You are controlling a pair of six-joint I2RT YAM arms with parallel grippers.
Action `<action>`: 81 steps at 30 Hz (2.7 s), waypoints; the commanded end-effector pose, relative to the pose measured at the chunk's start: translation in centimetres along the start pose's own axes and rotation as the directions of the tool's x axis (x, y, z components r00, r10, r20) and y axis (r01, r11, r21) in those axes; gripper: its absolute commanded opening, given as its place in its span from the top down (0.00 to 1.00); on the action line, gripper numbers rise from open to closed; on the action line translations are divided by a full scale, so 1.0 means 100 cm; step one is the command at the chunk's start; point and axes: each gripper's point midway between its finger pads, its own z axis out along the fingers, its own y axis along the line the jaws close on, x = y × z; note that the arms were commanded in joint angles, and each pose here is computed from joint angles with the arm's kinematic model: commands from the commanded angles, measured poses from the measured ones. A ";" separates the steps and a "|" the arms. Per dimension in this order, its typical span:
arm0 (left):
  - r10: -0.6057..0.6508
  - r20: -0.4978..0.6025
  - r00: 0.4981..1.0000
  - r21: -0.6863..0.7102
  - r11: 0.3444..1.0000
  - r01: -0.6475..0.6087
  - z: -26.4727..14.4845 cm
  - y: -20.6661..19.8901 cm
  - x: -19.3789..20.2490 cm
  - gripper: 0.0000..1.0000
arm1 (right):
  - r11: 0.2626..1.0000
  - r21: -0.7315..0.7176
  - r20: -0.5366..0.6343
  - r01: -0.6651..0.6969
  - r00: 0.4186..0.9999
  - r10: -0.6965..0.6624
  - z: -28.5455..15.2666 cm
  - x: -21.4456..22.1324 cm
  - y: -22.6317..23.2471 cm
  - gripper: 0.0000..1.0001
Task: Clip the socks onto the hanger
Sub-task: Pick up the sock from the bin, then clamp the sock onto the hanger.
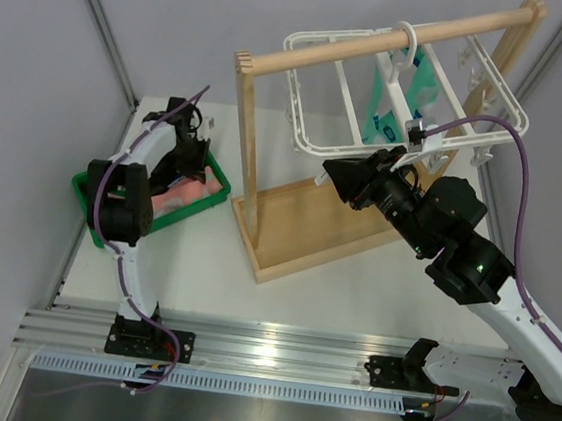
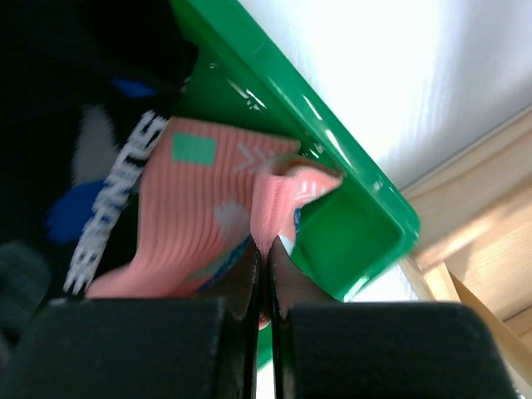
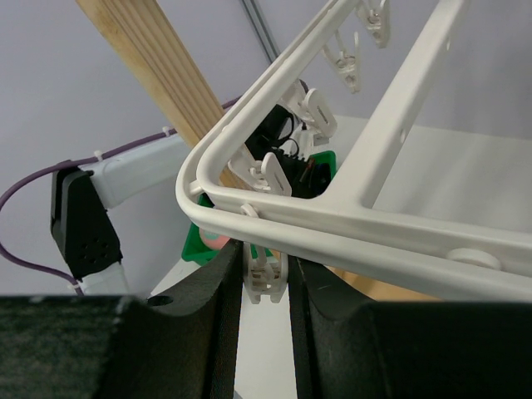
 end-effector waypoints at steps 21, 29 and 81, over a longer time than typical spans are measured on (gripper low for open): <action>0.049 0.830 0.555 -0.013 0.998 -0.068 -0.352 -0.106 0.012 0.99 | 1.000 -0.022 0.025 -0.002 1.000 0.003 0.004 -0.010 0.007 1.00; 0.229 0.864 0.448 0.161 0.718 -0.677 -0.369 -0.229 0.100 0.99 | 0.999 -0.029 0.026 0.017 1.000 -0.016 0.003 -0.010 0.008 1.00; 0.255 0.957 0.142 0.096 0.183 -0.978 -0.343 -0.340 0.099 0.99 | 0.976 -0.175 0.003 0.131 0.991 -0.132 -0.006 -0.003 0.017 1.00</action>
